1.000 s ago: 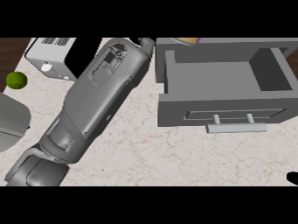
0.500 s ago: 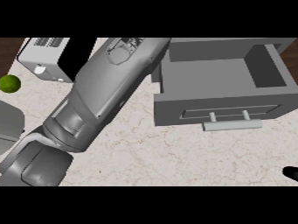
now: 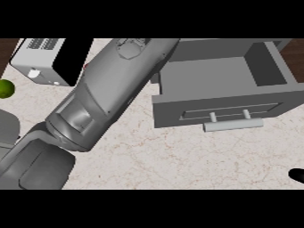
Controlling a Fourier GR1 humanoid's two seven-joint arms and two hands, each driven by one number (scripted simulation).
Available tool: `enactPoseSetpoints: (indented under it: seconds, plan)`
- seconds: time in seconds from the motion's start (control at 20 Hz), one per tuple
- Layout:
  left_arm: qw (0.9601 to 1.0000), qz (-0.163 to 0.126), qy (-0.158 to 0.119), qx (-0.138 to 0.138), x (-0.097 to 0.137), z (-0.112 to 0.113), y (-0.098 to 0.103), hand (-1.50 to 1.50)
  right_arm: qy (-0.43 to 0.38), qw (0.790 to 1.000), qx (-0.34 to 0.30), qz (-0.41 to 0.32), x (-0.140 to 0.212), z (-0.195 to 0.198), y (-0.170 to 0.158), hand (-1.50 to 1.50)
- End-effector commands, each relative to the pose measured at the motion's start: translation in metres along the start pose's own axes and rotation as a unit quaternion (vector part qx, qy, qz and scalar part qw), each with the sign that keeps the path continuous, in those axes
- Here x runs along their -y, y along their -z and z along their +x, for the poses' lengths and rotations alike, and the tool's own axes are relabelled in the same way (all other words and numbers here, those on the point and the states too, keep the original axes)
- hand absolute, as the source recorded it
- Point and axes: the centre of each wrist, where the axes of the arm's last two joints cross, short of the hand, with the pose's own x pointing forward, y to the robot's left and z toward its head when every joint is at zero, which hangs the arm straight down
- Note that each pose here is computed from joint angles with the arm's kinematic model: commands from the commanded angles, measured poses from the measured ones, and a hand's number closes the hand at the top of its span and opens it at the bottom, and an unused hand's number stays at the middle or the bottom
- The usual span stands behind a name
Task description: Pick up the can, place it into the drawer and close the drawer
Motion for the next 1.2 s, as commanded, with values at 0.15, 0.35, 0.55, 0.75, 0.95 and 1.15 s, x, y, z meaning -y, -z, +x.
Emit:
enactPoseSetpoints:
  seconds: [0.15,0.35,0.55,0.75,0.95,1.15]
  plan:
    - [0.9985,0.053,0.009,0.0,0.0,-0.009,0.002,-1.5,0.006,1.0,0.001,0.001,-0.008,0.006,-0.008,-1.5]
    - [0.9979,0.063,0.011,0.009,0.005,0.002,0.001,-1.5,-0.032,0.999,0.027,0.015,-0.01,0.001,0.016,-1.5]
    - [0.9972,0.073,-0.016,0.003,0.002,-0.002,0.002,-1.5,-0.059,0.996,0.05,0.052,-0.017,0.003,0.011,-1.5]
    - [0.997,0.074,-0.022,0.003,0.0,-0.01,0.003,-1.5,-0.124,0.987,0.087,0.06,-0.024,0.013,0.023,-1.5]
    - [0.9969,0.059,-0.05,0.012,0.005,0.014,0.002,-1.5,-0.199,0.972,0.097,0.079,-0.03,0.007,0.049,-1.5]
    - [0.9958,0.066,-0.062,0.006,0.002,0.009,0.004,-1.5,-0.27,0.954,0.096,0.094,-0.043,-0.01,0.043,-1.5]
